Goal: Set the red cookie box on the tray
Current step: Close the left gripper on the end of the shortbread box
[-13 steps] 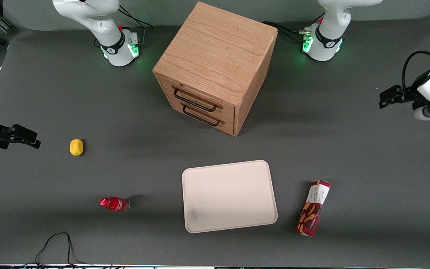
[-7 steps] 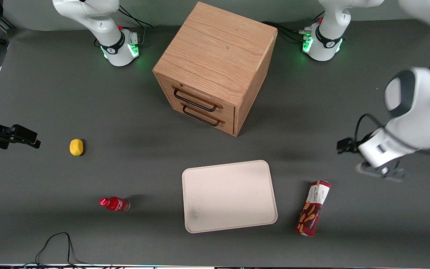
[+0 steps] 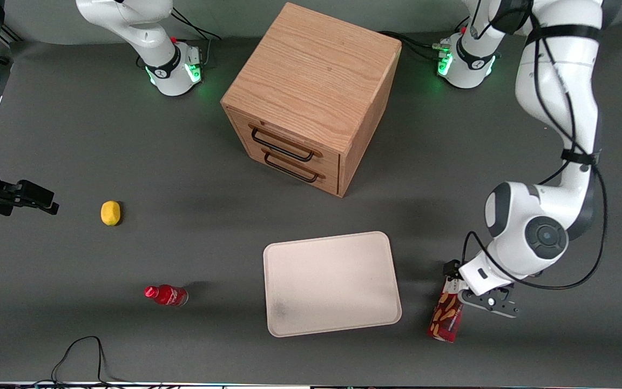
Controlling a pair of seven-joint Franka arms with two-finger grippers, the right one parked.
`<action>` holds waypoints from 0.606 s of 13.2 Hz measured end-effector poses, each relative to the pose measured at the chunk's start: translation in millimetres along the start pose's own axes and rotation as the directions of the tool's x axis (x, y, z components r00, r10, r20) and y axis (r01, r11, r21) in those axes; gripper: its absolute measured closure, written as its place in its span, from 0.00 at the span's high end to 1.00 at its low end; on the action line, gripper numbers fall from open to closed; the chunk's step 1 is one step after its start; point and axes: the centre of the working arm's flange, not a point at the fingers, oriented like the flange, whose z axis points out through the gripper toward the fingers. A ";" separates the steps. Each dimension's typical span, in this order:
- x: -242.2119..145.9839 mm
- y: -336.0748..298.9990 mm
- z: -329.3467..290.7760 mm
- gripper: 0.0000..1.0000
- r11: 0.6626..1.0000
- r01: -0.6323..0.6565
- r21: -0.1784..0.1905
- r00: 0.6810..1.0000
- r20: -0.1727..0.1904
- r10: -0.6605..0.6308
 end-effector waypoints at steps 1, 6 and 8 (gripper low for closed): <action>-0.2 3.1 10.6 1.00 1.000 -0.005 0.003 1.000 -0.007 0.005; 0.6 14.2 28.9 0.80 1.000 -0.021 0.010 0.999 -0.028 0.021; 2.2 11.7 26.7 0.53 1.000 -0.021 0.015 0.999 -0.038 0.021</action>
